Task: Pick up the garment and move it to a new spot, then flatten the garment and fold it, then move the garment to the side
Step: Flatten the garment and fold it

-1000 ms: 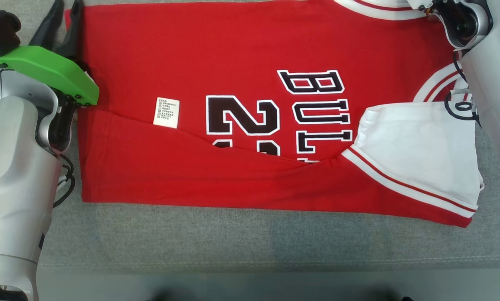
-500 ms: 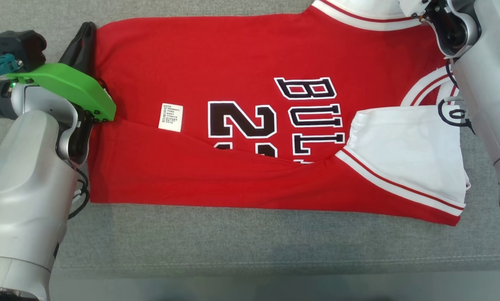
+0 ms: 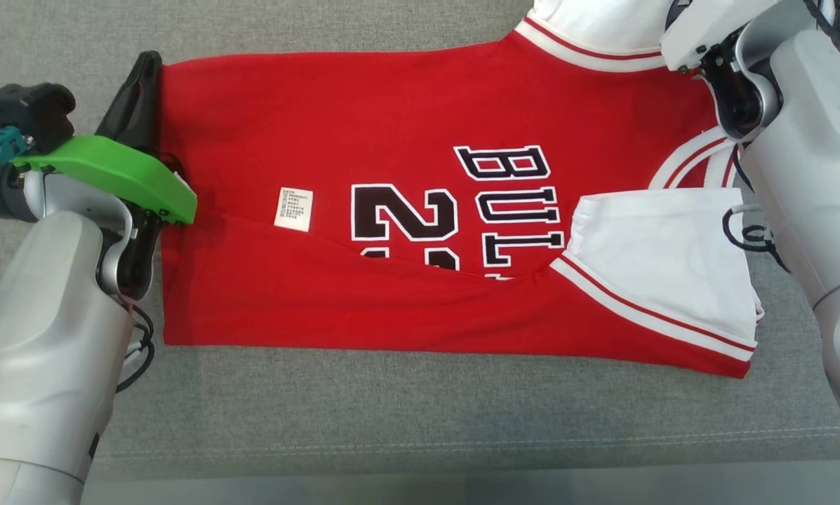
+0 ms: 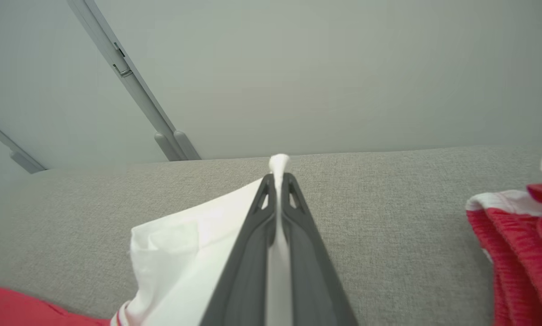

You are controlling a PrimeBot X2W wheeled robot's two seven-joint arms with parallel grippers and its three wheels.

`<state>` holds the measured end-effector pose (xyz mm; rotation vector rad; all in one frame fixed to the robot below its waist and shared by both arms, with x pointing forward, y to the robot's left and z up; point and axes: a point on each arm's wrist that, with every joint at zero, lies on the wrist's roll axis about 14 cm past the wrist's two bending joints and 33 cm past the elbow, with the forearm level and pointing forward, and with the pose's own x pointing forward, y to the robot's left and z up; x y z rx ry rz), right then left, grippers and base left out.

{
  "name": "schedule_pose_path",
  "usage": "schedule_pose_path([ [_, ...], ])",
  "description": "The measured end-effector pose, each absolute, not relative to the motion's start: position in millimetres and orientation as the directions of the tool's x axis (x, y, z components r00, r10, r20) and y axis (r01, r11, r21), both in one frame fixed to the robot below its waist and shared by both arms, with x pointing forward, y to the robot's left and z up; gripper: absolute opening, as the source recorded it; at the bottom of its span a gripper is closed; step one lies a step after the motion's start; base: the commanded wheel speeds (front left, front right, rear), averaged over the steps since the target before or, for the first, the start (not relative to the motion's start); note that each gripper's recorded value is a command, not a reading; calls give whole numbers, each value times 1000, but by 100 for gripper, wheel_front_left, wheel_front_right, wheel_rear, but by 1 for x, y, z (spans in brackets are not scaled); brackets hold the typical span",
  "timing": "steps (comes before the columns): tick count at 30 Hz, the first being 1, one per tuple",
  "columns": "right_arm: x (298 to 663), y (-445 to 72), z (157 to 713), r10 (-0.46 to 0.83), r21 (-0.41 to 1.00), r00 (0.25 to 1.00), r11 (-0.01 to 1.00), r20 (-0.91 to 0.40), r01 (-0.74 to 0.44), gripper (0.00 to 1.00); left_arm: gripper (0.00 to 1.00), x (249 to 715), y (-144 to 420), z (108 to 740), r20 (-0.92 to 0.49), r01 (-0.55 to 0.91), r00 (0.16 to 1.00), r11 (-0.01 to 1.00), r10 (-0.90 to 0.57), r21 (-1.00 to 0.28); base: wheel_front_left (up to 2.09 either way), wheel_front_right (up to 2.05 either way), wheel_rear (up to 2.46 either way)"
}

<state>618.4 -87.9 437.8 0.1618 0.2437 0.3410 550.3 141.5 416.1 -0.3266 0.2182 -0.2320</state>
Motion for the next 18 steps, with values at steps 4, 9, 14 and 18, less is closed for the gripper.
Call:
schedule_pose_path([
  [4, 611, -90, 443, 342, 200, 923, 931, -178, -306, 0, 0, 542, 140, 417, -172, 189, 950, 917, -262, -353, 0, 0, 0],
  [9, 587, -83, 442, 362, 215, 916, 922, -175, -323, 0, 0, 527, 141, 421, -167, 188, 950, 913, -262, -362, 0, 0, 0],
  [14, 568, -77, 448, 388, 210, 907, 912, -162, -353, 0, 0, 516, 135, 434, -137, 205, 951, 898, -277, -390, 0, 0, 0],
  [18, 554, -76, 455, 398, 224, 906, 905, -148, -361, 0, 0, 506, 135, 444, -115, 214, 953, 892, -280, -397, 0, 0, 0],
])
